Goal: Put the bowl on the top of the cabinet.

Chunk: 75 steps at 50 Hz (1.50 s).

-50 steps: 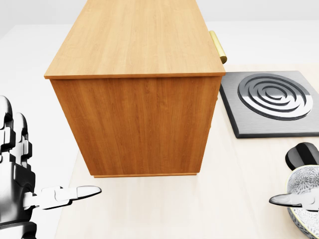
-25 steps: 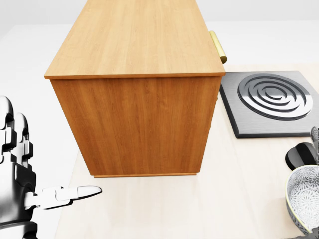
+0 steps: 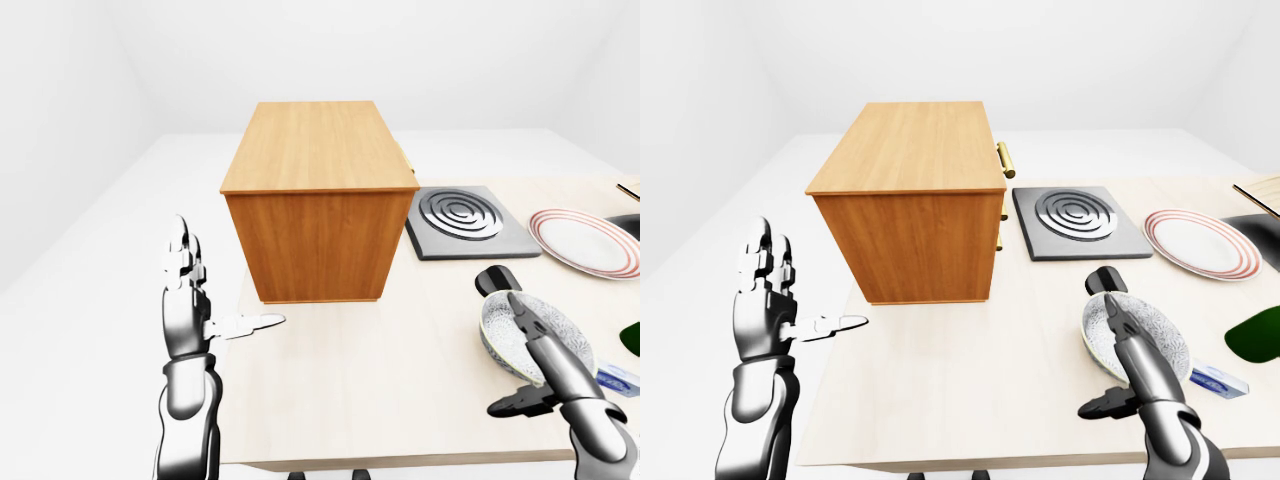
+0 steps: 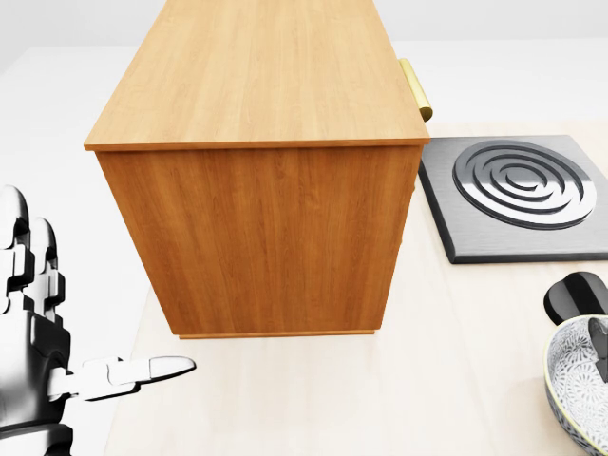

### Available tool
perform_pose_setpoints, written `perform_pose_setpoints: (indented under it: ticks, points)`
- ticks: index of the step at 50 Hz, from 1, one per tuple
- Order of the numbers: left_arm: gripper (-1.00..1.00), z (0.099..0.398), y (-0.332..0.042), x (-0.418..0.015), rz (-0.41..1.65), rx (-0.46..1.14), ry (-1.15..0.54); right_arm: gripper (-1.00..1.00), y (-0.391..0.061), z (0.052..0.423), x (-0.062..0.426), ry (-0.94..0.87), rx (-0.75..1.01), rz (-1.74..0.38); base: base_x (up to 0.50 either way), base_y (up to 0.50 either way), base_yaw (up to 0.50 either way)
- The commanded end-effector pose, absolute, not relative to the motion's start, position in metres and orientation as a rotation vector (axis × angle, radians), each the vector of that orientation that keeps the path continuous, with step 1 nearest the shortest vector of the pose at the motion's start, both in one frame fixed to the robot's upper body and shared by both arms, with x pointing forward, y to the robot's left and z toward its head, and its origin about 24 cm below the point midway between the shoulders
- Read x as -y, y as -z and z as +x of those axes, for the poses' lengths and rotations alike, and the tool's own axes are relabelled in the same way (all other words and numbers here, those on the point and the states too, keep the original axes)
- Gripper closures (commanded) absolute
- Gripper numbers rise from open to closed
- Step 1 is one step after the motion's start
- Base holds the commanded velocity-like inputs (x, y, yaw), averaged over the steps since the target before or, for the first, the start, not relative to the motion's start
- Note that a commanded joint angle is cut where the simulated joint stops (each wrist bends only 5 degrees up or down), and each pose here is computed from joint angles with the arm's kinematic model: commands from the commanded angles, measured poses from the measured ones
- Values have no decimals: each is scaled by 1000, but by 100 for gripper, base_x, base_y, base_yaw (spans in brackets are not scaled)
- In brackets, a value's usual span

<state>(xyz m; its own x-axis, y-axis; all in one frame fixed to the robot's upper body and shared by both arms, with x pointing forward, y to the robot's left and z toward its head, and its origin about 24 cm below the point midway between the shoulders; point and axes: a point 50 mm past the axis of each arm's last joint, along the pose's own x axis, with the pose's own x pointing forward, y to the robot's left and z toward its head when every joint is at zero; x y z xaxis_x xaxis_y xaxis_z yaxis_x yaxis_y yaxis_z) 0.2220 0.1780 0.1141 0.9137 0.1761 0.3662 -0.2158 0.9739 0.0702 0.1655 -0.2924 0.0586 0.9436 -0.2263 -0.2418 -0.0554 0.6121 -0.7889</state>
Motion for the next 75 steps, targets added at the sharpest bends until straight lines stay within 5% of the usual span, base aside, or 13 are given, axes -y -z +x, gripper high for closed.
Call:
perform_pose_setpoints:
  ticks: [1,33,34,35,36,59,75]
  points:
    - [-100,223,-113,-177,111,363,-198,-100,-39,159,300,91,-437,-920,0,0,0]
    - [-100,223,-114,-177,112,364,-195,-100,-7,146,301,9,-603,-939,0,0,0]
    - [-100,223,-113,-177,113,362,-194,5,-6,146,301,10,-605,-937,0,0,0]
    - [-100,223,-113,-177,112,362,-194,66,-7,146,301,11,-603,-938,0,0,0]
    - [-100,223,-113,-177,112,362,-194,100,-7,145,301,11,-602,-937,0,0,0]
    - [-100,224,-114,-177,114,365,-197,100,-35,151,303,30,-525,-961,0,0,0]
    - [-100,225,-111,-177,112,355,-192,100,-245,158,290,324,227,-1228,0,0,0]
